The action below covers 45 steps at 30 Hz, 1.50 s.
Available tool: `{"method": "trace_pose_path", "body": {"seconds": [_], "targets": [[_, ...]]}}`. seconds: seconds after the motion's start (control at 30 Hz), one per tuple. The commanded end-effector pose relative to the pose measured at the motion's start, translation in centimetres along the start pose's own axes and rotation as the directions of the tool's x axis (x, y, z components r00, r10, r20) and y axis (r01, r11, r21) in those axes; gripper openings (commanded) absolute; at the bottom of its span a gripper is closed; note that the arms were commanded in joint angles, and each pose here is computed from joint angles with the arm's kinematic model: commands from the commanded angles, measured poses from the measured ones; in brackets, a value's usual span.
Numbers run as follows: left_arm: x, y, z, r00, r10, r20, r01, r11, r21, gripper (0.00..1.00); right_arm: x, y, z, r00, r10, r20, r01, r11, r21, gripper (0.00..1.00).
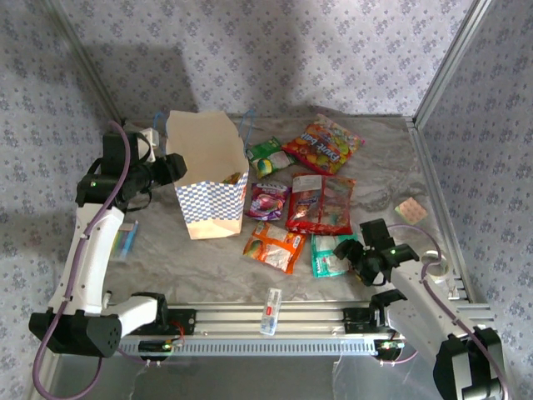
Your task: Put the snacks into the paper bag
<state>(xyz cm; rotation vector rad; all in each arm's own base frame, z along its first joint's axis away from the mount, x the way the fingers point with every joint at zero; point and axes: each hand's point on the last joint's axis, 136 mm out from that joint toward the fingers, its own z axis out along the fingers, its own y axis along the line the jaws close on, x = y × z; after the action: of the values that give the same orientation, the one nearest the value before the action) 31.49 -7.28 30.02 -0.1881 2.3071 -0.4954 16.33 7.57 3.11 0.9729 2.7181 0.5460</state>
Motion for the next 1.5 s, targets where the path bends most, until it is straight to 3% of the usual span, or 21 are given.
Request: {"method": "trace_pose_path", "body": {"seconds": [0.0,0.3,0.67,0.8,1.03,1.47], "targets": [[0.1,-0.3,-0.3,1.000,0.010,-0.007,-0.010,1.000,0.004,0.59,-0.5,-0.6,0.3,1.000,-0.004,0.031,0.003,1.000,0.022,0.74],[-0.1,-0.6,-0.5,1.000,0.012,-0.001,-0.012,1.000,0.011,0.59,-0.7,-1.9,0.4,0.999,-0.005,0.053,0.001,0.997,0.080,0.41],[-0.1,-0.8,-0.4,1.000,0.010,-0.001,-0.010,1.000,0.013,0.59,-0.7,-1.7,-0.1,0.999,-0.019,0.046,0.015,0.996,0.090,0.19],[-0.1,-0.8,-0.5,1.000,0.012,0.001,-0.012,1.000,0.013,0.59,-0.8,-1.6,-0.4,0.999,-0.022,0.040,0.018,0.995,0.098,0.17],[-0.2,-0.7,-0.4,1.000,0.014,0.003,-0.014,1.000,0.010,0.58,-1.1,-1.1,-1.4,0.997,-0.050,0.052,0.044,0.993,0.106,0.02],[-0.3,-0.8,-0.8,1.000,0.017,0.009,-0.017,1.000,0.009,0.59,-2.4,0.5,-3.6,0.985,-0.140,0.099,0.123,0.980,0.157,0.00]]}}
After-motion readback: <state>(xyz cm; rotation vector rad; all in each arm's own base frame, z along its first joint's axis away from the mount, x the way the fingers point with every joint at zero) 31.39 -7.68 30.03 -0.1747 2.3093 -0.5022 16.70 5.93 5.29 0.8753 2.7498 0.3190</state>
